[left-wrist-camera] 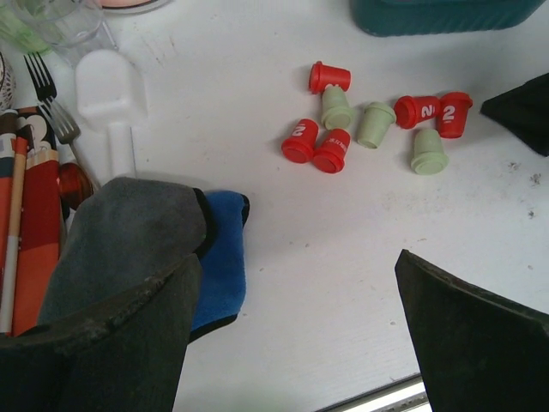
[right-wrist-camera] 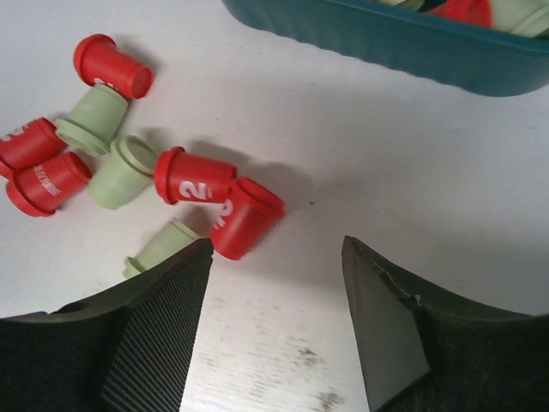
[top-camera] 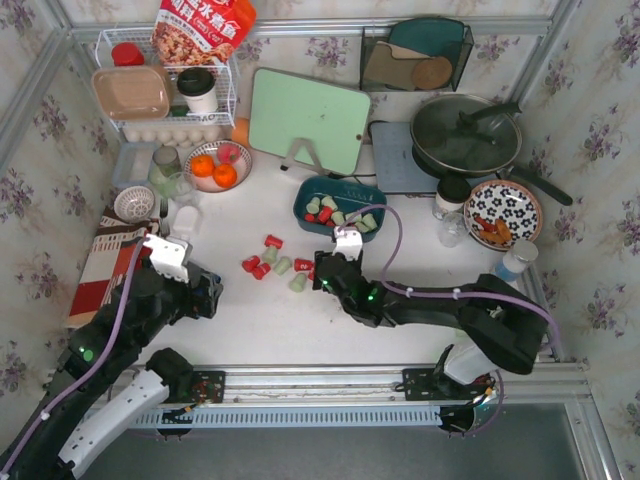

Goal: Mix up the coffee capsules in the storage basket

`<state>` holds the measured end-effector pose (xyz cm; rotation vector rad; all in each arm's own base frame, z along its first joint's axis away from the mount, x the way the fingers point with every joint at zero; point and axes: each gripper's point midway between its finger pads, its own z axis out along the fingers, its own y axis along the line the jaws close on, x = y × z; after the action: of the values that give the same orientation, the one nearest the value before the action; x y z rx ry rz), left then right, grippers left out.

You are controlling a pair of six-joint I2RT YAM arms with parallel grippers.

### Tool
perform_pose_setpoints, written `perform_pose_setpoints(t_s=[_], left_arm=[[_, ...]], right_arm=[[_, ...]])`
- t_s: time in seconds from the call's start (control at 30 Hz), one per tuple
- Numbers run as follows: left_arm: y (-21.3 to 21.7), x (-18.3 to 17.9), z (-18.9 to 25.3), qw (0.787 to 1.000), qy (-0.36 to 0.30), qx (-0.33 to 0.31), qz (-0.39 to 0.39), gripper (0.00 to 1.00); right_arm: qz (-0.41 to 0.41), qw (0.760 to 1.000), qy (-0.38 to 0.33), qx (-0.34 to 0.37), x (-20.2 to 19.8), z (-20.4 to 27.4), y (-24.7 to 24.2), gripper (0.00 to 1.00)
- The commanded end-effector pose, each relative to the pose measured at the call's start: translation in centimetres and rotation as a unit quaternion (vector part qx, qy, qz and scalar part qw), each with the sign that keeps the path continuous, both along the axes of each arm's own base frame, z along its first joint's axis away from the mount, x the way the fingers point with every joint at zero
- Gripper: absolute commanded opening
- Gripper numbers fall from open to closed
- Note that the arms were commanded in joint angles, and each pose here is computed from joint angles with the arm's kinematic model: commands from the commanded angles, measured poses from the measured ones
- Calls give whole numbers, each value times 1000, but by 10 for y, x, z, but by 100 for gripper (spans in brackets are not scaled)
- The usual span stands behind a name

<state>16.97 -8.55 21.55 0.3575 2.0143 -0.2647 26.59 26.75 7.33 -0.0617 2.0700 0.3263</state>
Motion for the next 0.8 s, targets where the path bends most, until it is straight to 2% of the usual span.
perform_pose_setpoints(t_s=[0.0,0.2,0.47,0.63,0.77], left_arm=[[-2,1,9,1000,-21,-14,-8,97],[0,-1,13,999,-31,-20,-6,97],[-1,-4,17,999,-39,-31,-13,97],[-1,-6,19,998,-44,-36,-15,97],[-1,-7,20,998,-47,-39,-16,97]], right_arm=[[-33,998,26,51,2,-7,22,69],[-100,991,50,78,8,-20,27,67],[-149,986,67,34,10,-38,33,62],[-160,984,71,15,12,-46,35,50],[-169,984,62,1,14,-47,31,46]])
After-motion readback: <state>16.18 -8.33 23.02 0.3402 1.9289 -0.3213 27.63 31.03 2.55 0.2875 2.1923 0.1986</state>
